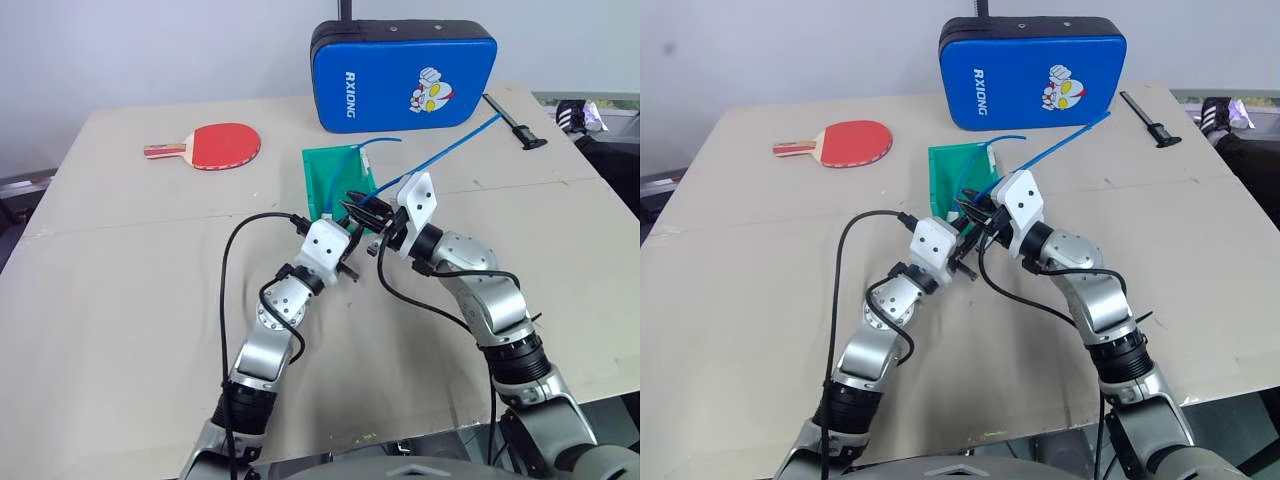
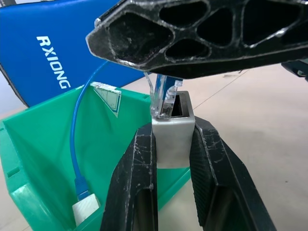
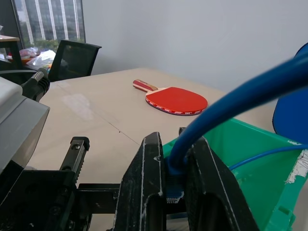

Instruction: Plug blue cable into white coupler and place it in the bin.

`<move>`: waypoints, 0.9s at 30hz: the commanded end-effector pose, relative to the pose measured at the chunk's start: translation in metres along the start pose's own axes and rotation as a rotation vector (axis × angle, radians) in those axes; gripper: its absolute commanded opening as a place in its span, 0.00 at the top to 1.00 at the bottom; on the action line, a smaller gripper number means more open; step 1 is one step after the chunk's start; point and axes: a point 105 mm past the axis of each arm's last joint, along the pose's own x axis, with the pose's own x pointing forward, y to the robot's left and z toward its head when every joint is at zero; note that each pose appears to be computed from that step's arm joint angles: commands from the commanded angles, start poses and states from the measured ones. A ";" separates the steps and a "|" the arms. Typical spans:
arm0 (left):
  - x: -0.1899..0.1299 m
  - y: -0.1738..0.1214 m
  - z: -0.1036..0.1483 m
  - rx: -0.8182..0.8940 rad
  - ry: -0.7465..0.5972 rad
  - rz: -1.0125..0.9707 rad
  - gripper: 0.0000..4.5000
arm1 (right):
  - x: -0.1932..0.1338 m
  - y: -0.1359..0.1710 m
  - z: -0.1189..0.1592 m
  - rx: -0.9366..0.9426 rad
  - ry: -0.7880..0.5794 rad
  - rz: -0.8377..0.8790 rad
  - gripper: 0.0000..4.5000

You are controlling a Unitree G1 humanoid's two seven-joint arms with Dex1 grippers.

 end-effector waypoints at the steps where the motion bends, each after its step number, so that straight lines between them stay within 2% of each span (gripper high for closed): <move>1: -0.001 0.001 0.011 0.012 -0.046 -0.002 0.93 | -0.003 -0.006 0.002 -0.018 0.002 -0.031 1.00; 14: -0.002 0.000 0.009 0.016 -0.029 0.000 0.93 | -0.008 -0.006 -0.019 -0.009 0.128 -0.053 1.00; 22: -0.003 0.000 0.008 0.012 -0.025 -0.002 0.93 | -0.005 -0.002 -0.040 -0.022 0.296 -0.071 1.00; 27: 0.000 -0.002 0.009 -0.001 -0.023 -0.007 0.93 | 0.013 0.001 -0.053 0.008 0.428 -0.126 1.00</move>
